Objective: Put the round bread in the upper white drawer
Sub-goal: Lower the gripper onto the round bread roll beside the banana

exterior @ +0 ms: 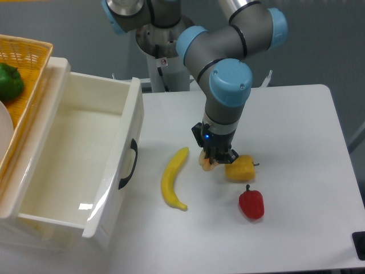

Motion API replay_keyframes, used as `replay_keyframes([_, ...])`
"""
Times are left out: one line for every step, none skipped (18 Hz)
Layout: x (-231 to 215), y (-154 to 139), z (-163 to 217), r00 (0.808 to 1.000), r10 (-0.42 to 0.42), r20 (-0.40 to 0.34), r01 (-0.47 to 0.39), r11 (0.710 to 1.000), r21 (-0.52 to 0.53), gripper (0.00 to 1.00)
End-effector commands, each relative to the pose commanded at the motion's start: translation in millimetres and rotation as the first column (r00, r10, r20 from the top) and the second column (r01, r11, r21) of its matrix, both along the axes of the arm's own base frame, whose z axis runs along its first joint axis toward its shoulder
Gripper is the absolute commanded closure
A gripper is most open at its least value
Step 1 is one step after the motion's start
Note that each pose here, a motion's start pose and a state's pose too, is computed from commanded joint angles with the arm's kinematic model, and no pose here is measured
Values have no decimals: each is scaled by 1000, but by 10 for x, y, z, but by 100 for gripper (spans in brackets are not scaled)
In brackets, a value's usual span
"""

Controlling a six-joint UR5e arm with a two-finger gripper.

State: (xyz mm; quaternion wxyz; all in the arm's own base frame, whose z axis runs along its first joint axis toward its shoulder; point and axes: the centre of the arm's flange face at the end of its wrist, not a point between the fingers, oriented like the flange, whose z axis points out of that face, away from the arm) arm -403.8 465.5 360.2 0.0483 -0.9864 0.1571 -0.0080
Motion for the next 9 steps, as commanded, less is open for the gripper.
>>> replay_keyframes([11, 3, -13, 1000, -2, 1, 2, 1000, -1, 92])
replay_keyframes([17, 10, -11, 1000, -2, 0, 2, 1000, 0, 92])
replay_keyframes([10, 17, 11, 1000, 0, -3, 0, 1000, 4, 92])
replay_keyframes([11, 26, 25, 1000, 5, -5, -4, 1000, 4, 92])
replay_keyframes([10, 27, 27, 1000, 6, -6, -6, 1000, 5, 92])
replay_keyframes([8, 29, 34, 1000, 8, -8, -8, 1000, 6, 92])
replay_keyframes([-5, 28, 55, 1000, 11, -9, -11, 1000, 9, 92])
replay_keyframes([-6, 40, 81, 1000, 12, -11, -12, 1000, 11, 92])
replay_keyframes([-7, 41, 87, 1000, 20, -10, -20, 1000, 11, 92])
